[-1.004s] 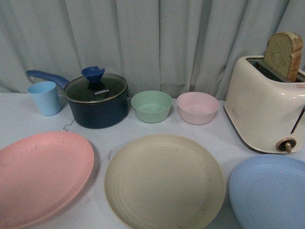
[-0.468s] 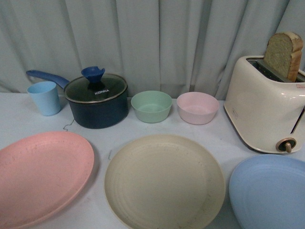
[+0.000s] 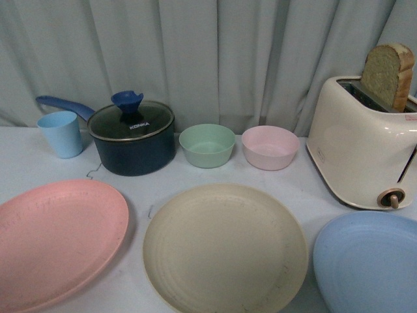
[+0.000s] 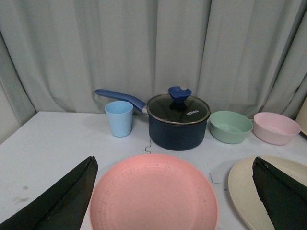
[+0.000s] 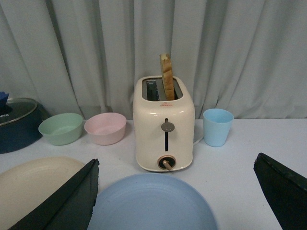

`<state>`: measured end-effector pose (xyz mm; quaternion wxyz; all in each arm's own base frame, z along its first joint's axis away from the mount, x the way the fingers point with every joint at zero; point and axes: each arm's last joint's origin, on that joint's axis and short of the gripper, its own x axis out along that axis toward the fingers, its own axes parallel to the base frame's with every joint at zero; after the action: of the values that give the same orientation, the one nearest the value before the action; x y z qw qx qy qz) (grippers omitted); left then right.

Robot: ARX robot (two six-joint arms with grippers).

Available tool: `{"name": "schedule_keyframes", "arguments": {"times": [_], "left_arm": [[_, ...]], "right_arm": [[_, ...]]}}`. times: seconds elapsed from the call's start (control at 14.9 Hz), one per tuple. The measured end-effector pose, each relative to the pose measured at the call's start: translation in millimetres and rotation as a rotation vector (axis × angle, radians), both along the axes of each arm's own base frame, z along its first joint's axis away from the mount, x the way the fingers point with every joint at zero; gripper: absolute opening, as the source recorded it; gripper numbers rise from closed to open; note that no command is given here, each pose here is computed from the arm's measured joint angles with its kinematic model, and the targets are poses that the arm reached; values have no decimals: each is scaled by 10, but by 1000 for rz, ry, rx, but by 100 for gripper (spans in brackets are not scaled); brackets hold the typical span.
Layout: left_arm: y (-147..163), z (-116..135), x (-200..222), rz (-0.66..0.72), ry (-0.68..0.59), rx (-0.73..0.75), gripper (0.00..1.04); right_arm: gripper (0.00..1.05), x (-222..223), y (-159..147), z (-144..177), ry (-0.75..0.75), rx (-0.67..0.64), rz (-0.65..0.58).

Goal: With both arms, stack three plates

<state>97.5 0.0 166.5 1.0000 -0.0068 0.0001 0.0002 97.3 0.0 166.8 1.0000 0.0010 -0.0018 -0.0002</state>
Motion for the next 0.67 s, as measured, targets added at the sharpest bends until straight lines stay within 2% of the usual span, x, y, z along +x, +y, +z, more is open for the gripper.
{"name": "schedule_keyframes", "arguments": {"times": [0.07, 0.13, 0.2, 0.27, 0.4, 0.47, 0.67], "left_arm": [[0, 0, 0, 0, 0, 0, 98], [-12, -10, -9, 41, 175, -31, 98], [-57, 80, 42, 95, 430, -68, 98], [-96, 201, 103, 110, 478, -100, 98], [-192, 572, 329, 73, 353, -143, 98], [-212, 664, 493, 44, 313, -156, 98], [-44, 484, 1192, 28, 371, -128, 98]], "right_arm": [[98, 0, 0, 0, 0, 0, 0], [98, 0, 0, 0, 0, 0, 0], [98, 0, 0, 0, 0, 0, 1], [98, 0, 0, 0, 0, 0, 1], [98, 0, 0, 0, 0, 0, 0], [98, 0, 0, 0, 0, 0, 0], [98, 0, 0, 0, 0, 0, 0]]}}
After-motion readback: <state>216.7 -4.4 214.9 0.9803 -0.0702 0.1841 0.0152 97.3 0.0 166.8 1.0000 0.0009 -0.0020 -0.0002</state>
